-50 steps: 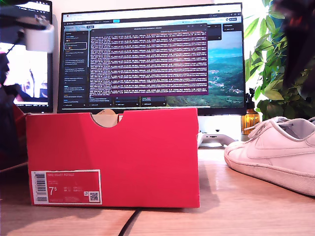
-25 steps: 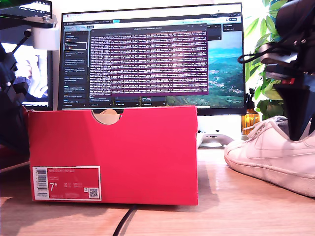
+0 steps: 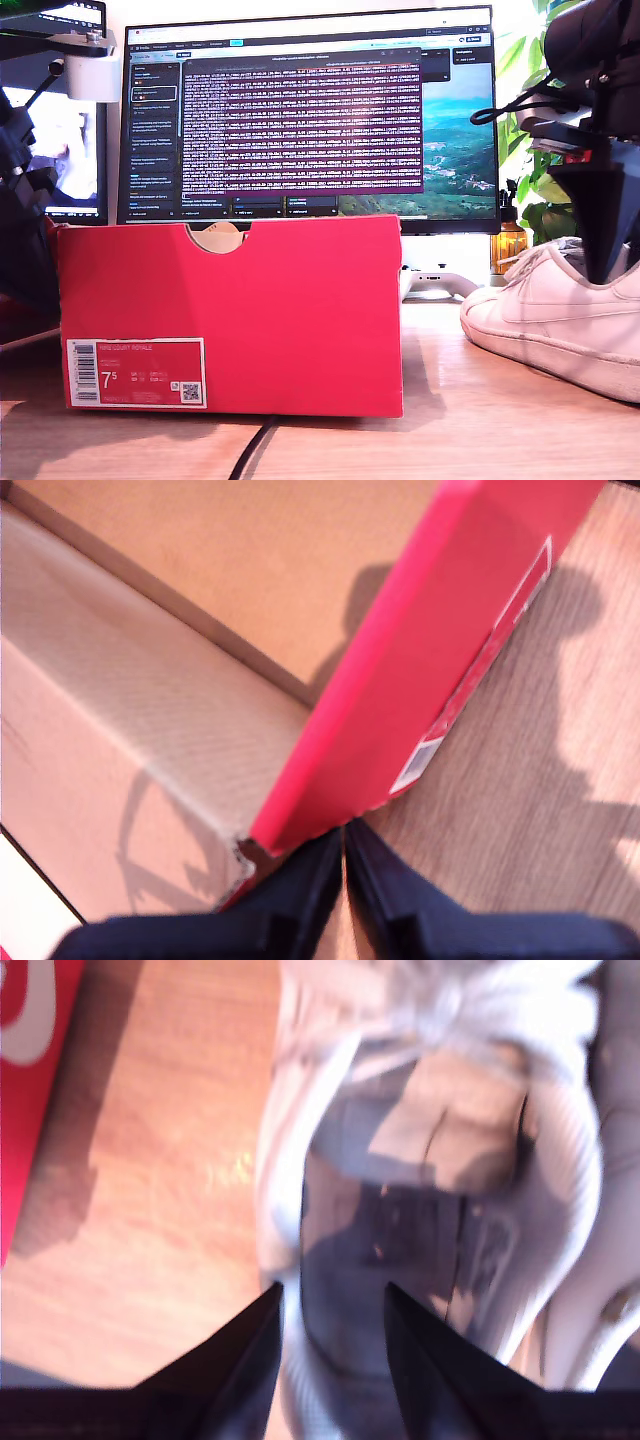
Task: Pack the white shoes by picking the first shoe and placing it inside the red shoebox, left side, then picking and rotating the second shoe and placing it in the shoebox
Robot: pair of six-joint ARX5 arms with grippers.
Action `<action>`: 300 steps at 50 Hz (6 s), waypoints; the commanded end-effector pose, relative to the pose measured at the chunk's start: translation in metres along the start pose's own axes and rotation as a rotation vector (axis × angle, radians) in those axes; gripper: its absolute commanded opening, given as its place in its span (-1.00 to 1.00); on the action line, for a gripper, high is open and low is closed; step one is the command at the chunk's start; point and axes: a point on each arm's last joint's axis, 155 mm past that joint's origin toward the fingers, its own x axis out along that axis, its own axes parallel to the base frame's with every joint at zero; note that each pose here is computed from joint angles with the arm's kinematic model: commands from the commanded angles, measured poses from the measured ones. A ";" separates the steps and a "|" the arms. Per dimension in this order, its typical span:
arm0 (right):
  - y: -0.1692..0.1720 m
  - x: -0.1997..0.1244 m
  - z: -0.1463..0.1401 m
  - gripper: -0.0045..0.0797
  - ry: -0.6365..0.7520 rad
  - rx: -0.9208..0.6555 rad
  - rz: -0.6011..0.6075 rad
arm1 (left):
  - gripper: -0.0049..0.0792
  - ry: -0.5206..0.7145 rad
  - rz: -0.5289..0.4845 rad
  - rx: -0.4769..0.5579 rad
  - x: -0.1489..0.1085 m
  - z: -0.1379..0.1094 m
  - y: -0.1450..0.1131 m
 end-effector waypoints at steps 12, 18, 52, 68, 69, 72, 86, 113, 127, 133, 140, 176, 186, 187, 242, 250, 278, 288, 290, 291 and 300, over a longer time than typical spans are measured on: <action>0.004 0.000 -0.001 -0.21 0.022 0.002 0.006 | -0.93 -0.017 0.003 -0.010 0.001 0.005 0.002; 0.005 -0.006 0.004 -0.21 0.013 0.010 0.006 | -0.93 -0.027 -0.010 -0.010 0.001 0.006 -0.001; 0.019 -0.007 0.024 -0.21 -0.060 -0.042 0.010 | -0.93 -0.026 -0.011 -0.009 0.001 0.006 -0.001; 0.010 0.000 0.017 -0.21 -0.021 -0.026 -0.015 | -0.93 -0.026 -0.011 -0.009 0.001 0.006 -0.001; 0.010 0.002 0.016 -0.21 -0.013 -0.025 -0.015 | -0.93 -0.026 -0.011 -0.009 0.001 0.006 -0.001; 0.009 0.009 0.012 -0.22 0.011 -0.022 -0.015 | -0.93 -0.026 -0.011 -0.009 0.001 0.006 -0.001; 0.006 0.037 0.002 -0.23 0.083 -0.016 -0.014 | -0.93 -0.025 -0.011 -0.009 0.001 0.006 -0.001; 0.031 0.014 0.040 -0.92 -0.045 0.034 0.028 | -0.93 -0.025 -0.010 -0.009 0.001 0.006 -0.001; 0.048 -0.056 0.066 -0.92 -0.148 0.123 0.051 | -0.93 -0.022 -0.012 -0.008 0.001 0.005 -0.001; 0.065 -0.083 0.083 -0.92 -0.218 0.140 0.086 | -0.93 -0.022 -0.012 -0.008 0.001 0.005 -0.001; 0.109 -0.112 0.117 -0.92 -0.348 0.174 0.248 | -0.93 -0.025 -0.010 -0.008 0.001 0.006 -0.001; 0.262 -0.091 0.184 -0.92 -0.527 0.288 0.542 | -0.93 0.001 0.036 0.001 0.001 0.002 0.008; 0.269 -0.054 0.189 -0.92 -0.484 0.285 0.520 | -0.93 0.003 0.033 0.003 0.000 0.001 0.007; 0.269 -0.050 0.190 -0.92 -0.481 0.289 0.519 | -0.93 0.003 0.033 0.003 0.000 0.001 0.007; 0.274 0.034 0.157 -0.92 -0.307 0.200 0.380 | -0.93 -0.005 0.012 0.082 -0.001 0.006 -0.004; 0.275 0.037 0.159 -0.81 -0.315 0.198 0.374 | -0.93 0.008 0.000 0.089 -0.001 0.003 -0.007; 0.257 0.003 0.165 -0.03 -0.312 0.149 0.311 | -0.93 0.019 -0.007 0.088 -0.001 0.000 -0.009; 0.245 -0.059 0.175 -0.03 -0.364 0.088 0.288 | -0.93 0.025 -0.012 0.089 -0.001 -0.002 -0.010; 0.240 -0.070 0.175 -0.03 -0.366 0.090 0.282 | -0.93 0.023 -0.014 0.089 -0.001 -0.001 -0.010; 0.238 -0.075 0.175 -0.03 -0.366 0.094 0.280 | -0.93 0.023 -0.015 0.089 -0.001 -0.001 -0.011; 0.203 -0.101 0.175 -0.03 -0.347 0.129 0.227 | -0.93 0.016 -0.025 0.089 -0.001 0.000 -0.012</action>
